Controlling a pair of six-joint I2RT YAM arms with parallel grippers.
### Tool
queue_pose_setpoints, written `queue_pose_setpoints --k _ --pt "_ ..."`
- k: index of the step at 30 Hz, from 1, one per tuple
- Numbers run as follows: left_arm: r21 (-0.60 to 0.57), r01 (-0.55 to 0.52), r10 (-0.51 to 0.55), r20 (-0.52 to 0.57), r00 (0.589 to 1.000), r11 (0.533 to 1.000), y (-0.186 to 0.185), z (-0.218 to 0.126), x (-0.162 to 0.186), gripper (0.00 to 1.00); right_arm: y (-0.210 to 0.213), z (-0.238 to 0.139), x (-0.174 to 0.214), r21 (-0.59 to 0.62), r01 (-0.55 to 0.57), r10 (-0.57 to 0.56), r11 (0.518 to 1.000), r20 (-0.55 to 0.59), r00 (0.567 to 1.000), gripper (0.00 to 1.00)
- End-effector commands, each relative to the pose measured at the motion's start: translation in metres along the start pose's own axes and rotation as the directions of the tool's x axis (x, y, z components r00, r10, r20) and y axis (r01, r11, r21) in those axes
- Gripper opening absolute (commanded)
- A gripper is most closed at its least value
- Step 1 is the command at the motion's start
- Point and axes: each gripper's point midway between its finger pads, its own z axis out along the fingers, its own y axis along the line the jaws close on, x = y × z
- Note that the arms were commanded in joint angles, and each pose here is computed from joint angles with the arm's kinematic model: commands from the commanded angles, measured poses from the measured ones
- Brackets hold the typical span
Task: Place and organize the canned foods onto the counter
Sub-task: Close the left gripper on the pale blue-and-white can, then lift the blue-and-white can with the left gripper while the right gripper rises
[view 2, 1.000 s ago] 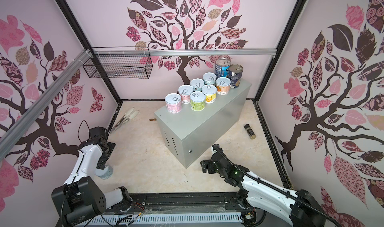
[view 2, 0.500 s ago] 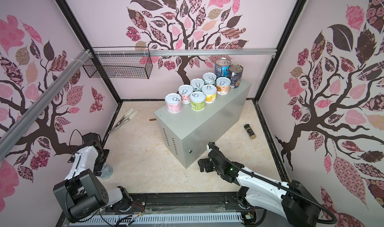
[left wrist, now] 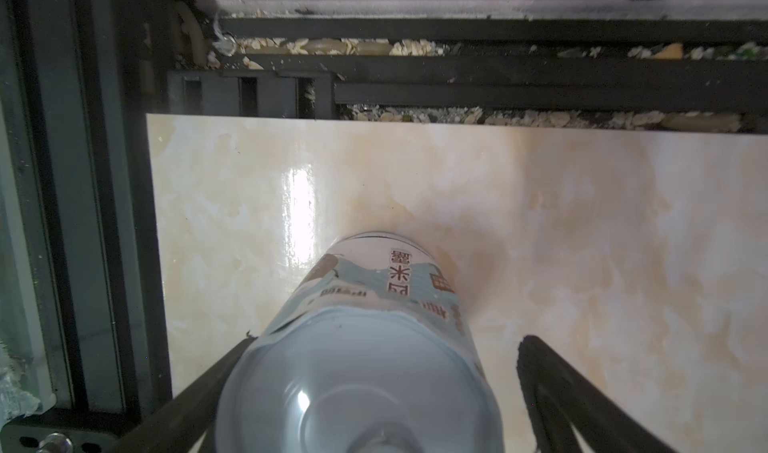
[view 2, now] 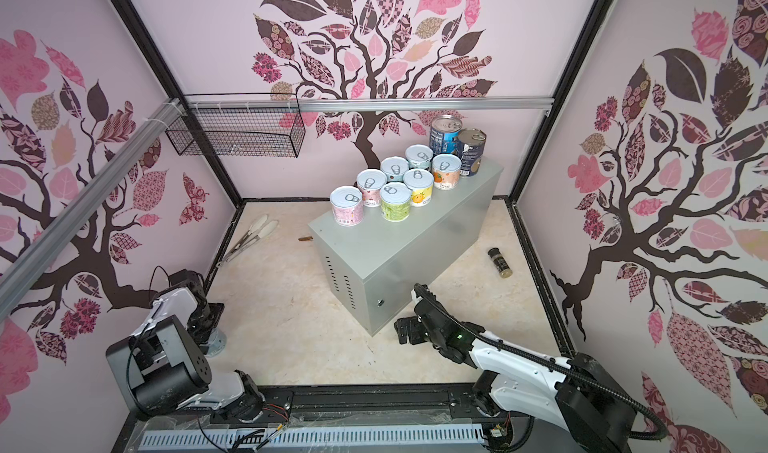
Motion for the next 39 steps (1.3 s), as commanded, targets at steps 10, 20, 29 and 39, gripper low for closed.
queue_pose_setpoints --k 10,20,29,39 --pt "0.034 0.015 -0.011 -0.122 0.992 0.999 -0.01 0.027 0.016 0.95 0.004 -0.002 -0.011 -0.001 0.005 -0.005 1.0 0.027 1.0 1.0" --pt "0.02 0.004 -0.002 -0.122 0.993 1.0 -0.008 0.03 0.012 0.85 0.006 -0.004 -0.012 -0.01 0.006 -0.005 1.0 0.033 0.999 1.0" --pt "0.075 -0.034 0.045 -0.146 0.988 0.997 -0.016 0.027 0.017 0.59 0.005 -0.006 -0.012 -0.012 0.007 -0.006 1.0 0.041 0.999 1.0" --pt "0.295 -0.173 0.19 -0.031 0.981 0.94 -0.057 -0.022 0.01 0.5 0.005 -0.008 -0.014 -0.008 0.014 -0.014 1.0 0.044 0.999 1.0"
